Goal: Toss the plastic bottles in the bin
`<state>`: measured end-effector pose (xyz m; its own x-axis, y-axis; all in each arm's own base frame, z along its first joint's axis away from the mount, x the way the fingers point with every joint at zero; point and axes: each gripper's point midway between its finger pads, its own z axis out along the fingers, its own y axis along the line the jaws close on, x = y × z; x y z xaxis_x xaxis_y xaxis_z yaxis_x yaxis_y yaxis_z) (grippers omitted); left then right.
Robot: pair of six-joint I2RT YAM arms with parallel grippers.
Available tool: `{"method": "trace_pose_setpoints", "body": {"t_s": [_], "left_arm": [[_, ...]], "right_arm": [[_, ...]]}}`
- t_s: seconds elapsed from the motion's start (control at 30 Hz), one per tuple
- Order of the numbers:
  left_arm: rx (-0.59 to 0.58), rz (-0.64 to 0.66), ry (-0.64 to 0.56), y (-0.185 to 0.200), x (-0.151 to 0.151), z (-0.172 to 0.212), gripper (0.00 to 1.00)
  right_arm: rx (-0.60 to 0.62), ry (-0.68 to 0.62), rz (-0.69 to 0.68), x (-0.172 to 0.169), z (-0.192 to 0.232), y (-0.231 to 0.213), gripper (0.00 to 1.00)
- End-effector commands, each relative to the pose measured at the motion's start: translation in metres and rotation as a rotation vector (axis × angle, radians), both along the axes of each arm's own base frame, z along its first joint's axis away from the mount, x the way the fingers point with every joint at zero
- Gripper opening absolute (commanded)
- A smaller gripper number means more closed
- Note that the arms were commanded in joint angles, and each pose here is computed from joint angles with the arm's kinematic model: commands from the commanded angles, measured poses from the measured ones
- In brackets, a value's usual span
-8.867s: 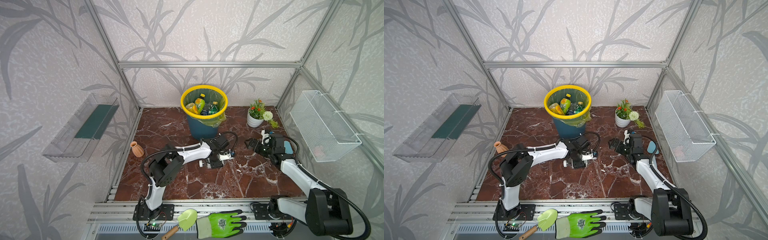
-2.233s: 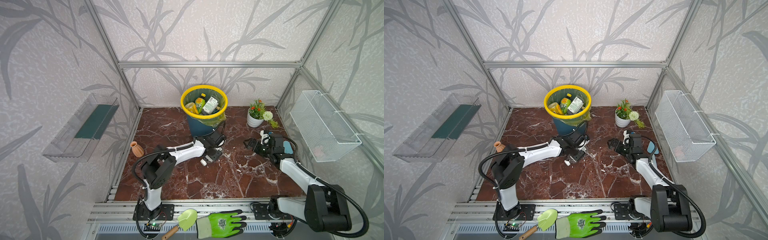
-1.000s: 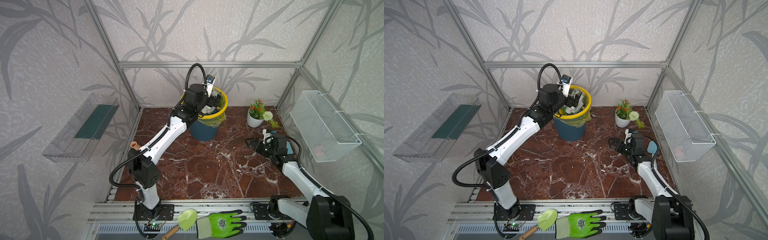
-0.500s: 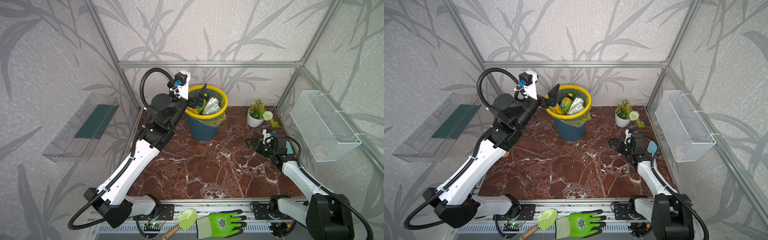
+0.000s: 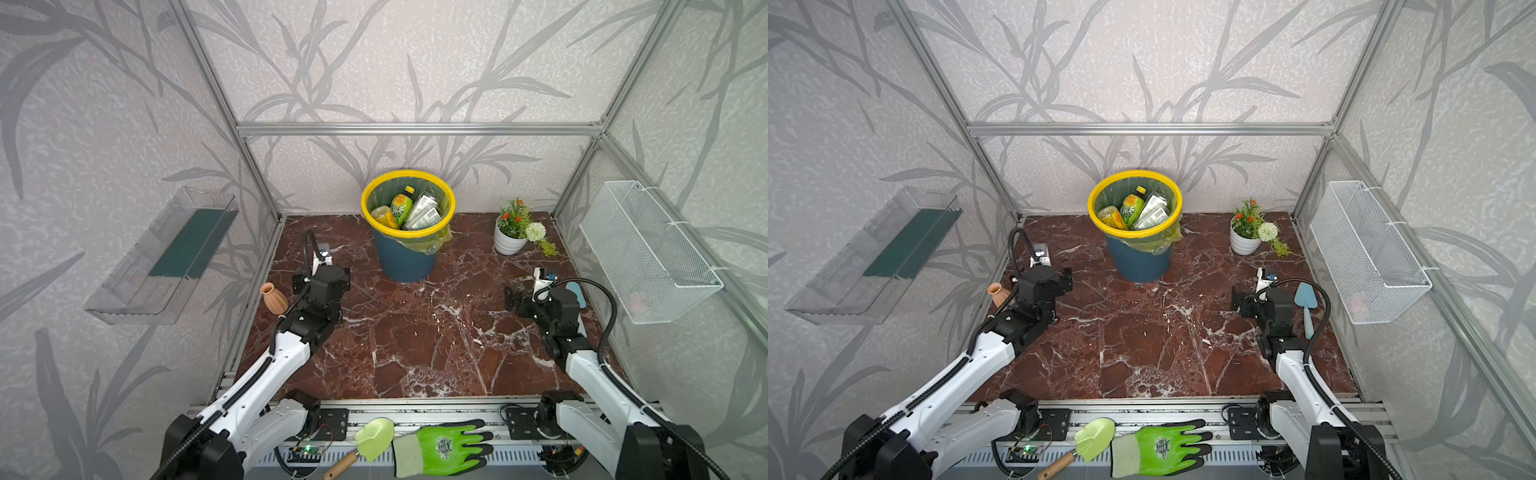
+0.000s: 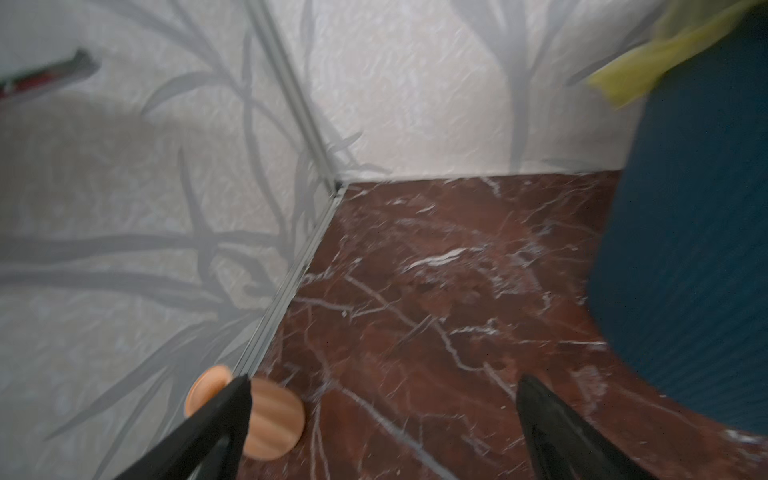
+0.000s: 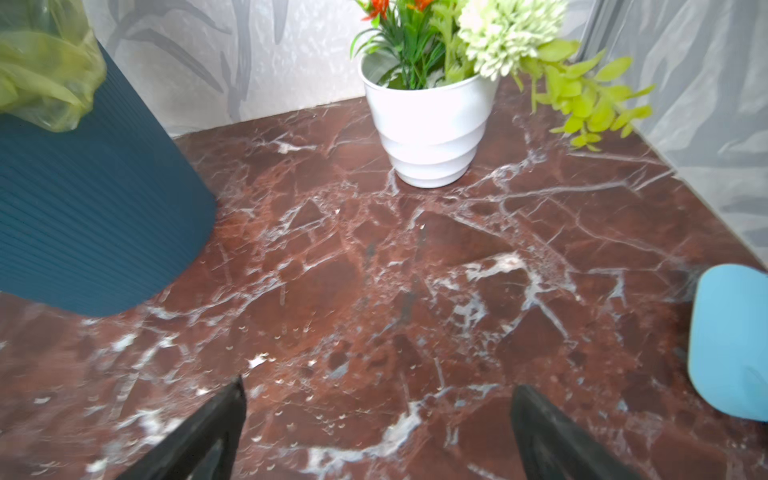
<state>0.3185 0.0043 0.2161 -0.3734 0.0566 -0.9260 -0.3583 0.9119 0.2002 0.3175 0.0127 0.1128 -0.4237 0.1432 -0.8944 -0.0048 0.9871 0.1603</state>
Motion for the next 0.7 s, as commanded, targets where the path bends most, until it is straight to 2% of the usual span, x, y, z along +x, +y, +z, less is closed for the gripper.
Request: {"method": "trace_pose_setpoints", "body": {"t_s": [0.0,0.13,0.27,0.5,0.67], "left_arm": [[-0.069,0.161,-0.076,0.029,-0.019,-0.021,0.99],[-0.102,0.236,-0.107,0.044,-0.026,-0.040,0.99],[-0.085,0.251,-0.075,0.048,-0.018,-0.044,0.99],[-0.055,0.255,-0.071,0.051,-0.009,-0.053,0.99],[-0.093,0.240,-0.121,0.056,-0.006,-0.061,0.99]], "right_arm": [[-0.076,-0.270,-0.031,0.013,0.038,-0.009,0.99],[-0.105,-0.247,0.069,0.027,0.025,0.006,0.99],[-0.156,-0.293,0.134,0.042,0.020,0.022,0.99],[-0.209,-0.288,0.164,0.058,-0.008,0.033,0.99],[-0.211,-0.240,0.125,0.064,-0.012,0.026,0.99]]}}
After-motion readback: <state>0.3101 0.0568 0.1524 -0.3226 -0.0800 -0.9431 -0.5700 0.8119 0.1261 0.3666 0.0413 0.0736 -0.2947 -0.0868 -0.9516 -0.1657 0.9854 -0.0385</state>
